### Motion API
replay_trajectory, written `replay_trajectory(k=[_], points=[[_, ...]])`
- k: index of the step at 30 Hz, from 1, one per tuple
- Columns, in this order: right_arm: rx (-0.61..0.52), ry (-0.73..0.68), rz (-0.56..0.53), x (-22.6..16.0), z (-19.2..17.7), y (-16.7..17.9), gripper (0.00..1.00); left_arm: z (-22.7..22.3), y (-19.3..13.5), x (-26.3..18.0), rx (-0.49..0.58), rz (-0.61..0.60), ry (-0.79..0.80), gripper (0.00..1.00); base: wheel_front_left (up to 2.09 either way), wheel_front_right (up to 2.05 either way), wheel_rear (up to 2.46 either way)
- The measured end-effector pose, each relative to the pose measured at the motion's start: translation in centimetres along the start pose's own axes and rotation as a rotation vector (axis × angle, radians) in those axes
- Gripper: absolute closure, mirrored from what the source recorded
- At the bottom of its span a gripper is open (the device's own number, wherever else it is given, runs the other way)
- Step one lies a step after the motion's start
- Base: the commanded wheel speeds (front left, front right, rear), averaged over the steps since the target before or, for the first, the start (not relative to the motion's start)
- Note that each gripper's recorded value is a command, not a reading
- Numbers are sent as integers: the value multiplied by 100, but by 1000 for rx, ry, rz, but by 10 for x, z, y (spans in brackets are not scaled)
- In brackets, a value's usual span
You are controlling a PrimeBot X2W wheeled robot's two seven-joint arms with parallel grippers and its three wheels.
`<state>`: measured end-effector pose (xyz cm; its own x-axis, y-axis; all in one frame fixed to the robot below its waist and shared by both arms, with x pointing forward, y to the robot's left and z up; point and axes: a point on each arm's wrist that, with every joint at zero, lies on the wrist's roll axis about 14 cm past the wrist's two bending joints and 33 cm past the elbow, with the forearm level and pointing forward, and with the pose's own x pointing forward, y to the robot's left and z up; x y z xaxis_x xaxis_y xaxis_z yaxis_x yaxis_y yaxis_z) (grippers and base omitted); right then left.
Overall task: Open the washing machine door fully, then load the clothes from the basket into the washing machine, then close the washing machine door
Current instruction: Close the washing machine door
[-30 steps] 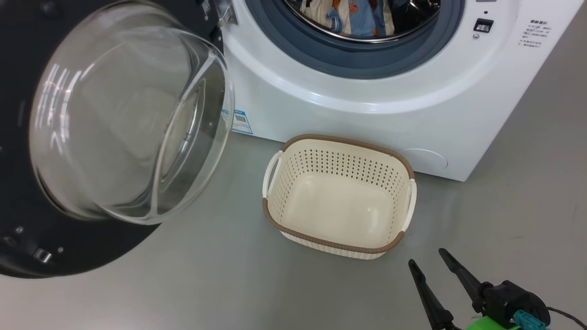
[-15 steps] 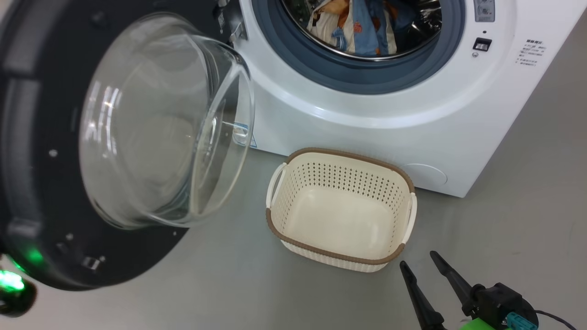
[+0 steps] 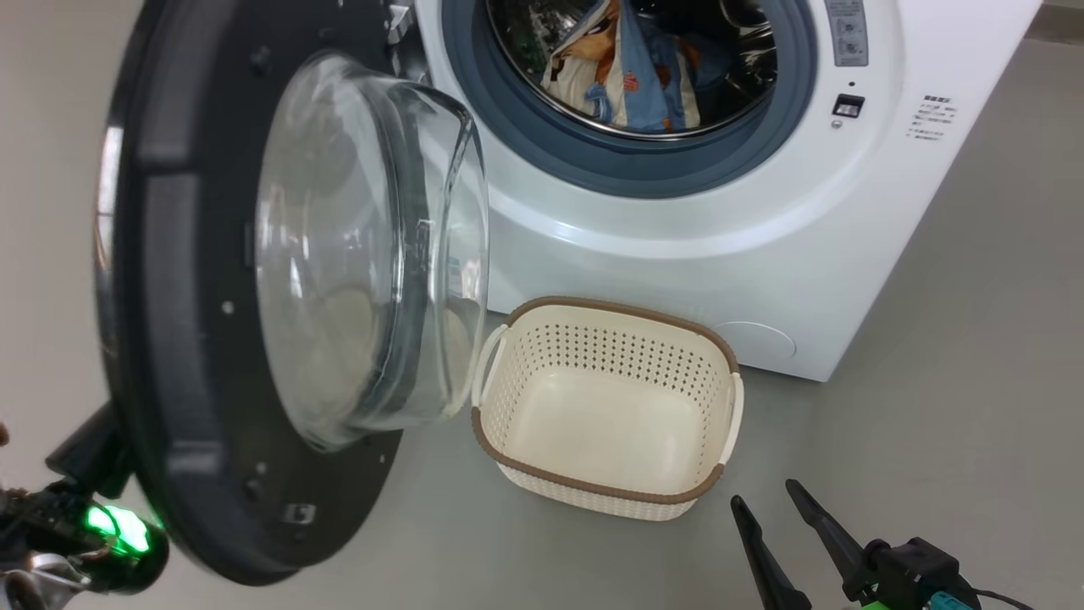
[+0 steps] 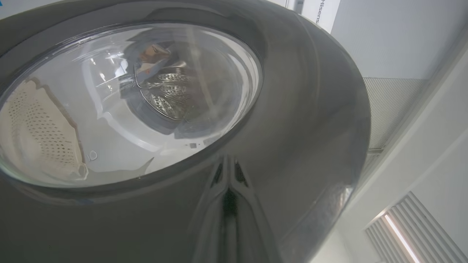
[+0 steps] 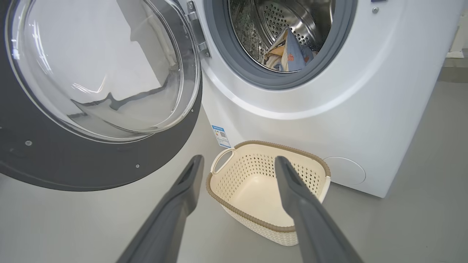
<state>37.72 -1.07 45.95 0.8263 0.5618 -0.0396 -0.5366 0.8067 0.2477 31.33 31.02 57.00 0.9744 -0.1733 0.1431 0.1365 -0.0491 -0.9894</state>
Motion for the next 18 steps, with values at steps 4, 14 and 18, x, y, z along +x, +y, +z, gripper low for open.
replay_trajectory(k=[4,14,18], points=[[6,-8,-15,-3,2,-3,0,-21,-10,6,11,-22,73,100,0,0,0],[12,-22,-61,-12,6,-13,0,-86,-19,43,-10,-82,212,100,0,0,0],[15,-27,-86,-17,7,-18,0,-104,-14,56,-10,-74,250,100,0,0,0]])
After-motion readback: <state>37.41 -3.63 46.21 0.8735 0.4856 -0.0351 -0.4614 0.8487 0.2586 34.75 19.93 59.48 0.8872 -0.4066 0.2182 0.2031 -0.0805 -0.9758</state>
